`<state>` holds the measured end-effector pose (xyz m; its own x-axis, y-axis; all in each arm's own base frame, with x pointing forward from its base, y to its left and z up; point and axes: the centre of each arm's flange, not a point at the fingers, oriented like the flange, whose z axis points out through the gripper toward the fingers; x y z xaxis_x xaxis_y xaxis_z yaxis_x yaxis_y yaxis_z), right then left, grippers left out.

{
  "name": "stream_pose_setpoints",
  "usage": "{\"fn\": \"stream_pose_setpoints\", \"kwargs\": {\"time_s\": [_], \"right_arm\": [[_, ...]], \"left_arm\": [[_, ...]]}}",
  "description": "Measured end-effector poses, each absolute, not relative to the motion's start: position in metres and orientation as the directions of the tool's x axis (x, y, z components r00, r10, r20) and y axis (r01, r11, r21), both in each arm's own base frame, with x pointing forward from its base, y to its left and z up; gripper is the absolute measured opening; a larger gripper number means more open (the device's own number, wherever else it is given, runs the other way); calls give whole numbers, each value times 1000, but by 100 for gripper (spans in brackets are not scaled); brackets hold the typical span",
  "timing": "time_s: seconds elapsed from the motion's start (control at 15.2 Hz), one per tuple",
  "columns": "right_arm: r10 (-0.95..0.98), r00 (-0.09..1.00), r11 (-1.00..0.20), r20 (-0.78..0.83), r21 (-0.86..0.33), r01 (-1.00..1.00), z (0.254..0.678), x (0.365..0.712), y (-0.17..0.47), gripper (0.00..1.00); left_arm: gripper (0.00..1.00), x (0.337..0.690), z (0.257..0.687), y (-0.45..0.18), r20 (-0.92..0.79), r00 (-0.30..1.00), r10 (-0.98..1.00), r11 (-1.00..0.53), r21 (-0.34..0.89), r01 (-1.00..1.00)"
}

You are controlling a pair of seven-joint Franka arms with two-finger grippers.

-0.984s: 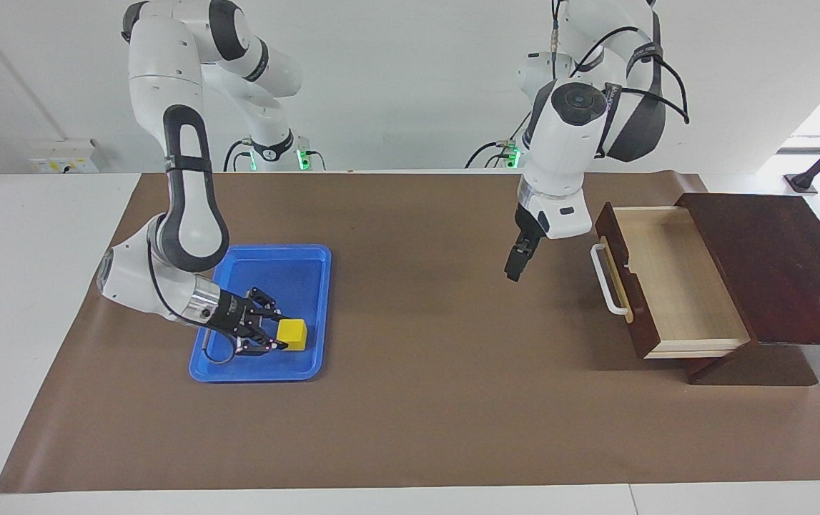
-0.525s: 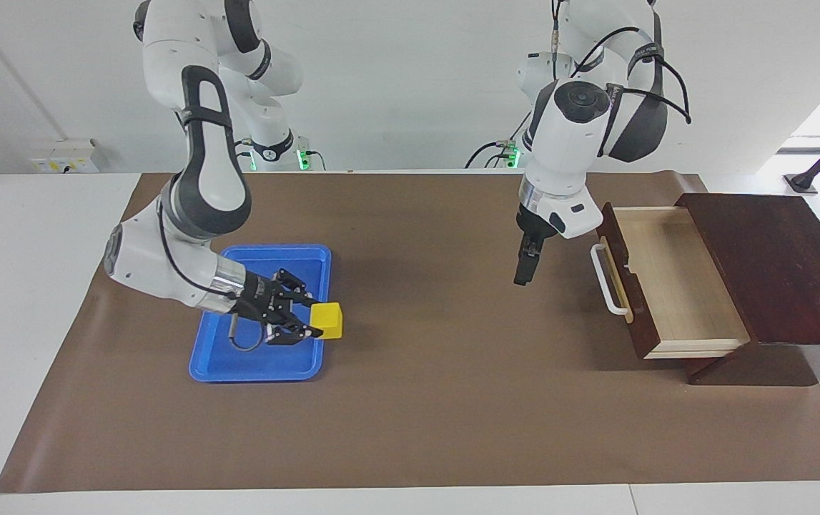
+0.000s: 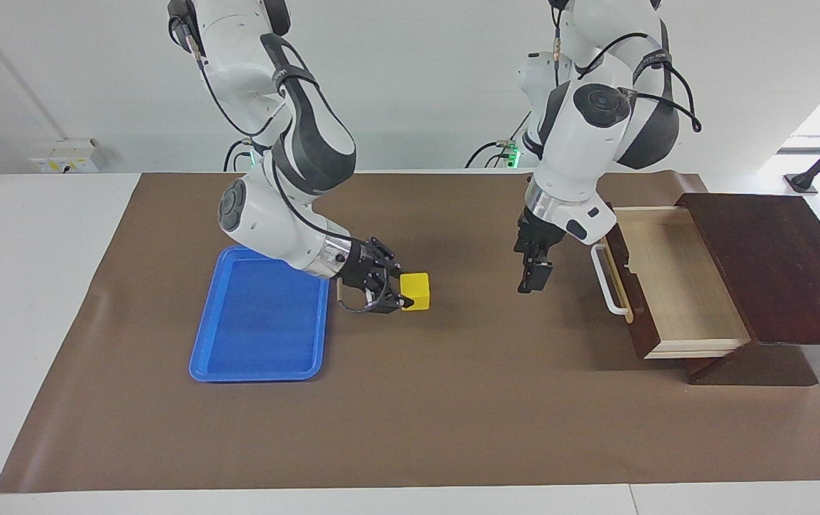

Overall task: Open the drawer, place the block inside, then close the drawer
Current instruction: 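Carry the block toward the left gripper with the right gripper, then grasp the block with the left gripper while the right gripper holds it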

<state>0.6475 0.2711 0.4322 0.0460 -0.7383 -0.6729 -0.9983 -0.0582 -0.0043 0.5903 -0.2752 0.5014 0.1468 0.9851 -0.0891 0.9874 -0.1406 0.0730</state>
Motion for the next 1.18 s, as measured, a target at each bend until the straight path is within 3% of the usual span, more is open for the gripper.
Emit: {"fn": "stream_pose_setpoints", "kwargs": {"time_s": [0.33,0.52,0.98,1.11,1.18], "right_arm": [[-739,33,-55,-673,12,-998,432,643,280,56],[-739,36,-63,-673,16,-998,433,636,298,56],[-739,38,-57,-672,7,-998,434,635,304,56],[-739,37,-57,-672,7,-998,434,635,304,56],[-739,37,-57,-672,7,-998,434,635,304,56]], "left_arm": [[100,601,481,-353,-108,-56,993,57,5,998],[100,585,466,-403,-103,-147,984,146,-19,989],[100,584,466,-407,-81,-178,981,179,1,984],[97,584,465,-406,-66,-174,982,175,8,984],[88,585,465,-406,-60,-173,983,174,11,985]]}}
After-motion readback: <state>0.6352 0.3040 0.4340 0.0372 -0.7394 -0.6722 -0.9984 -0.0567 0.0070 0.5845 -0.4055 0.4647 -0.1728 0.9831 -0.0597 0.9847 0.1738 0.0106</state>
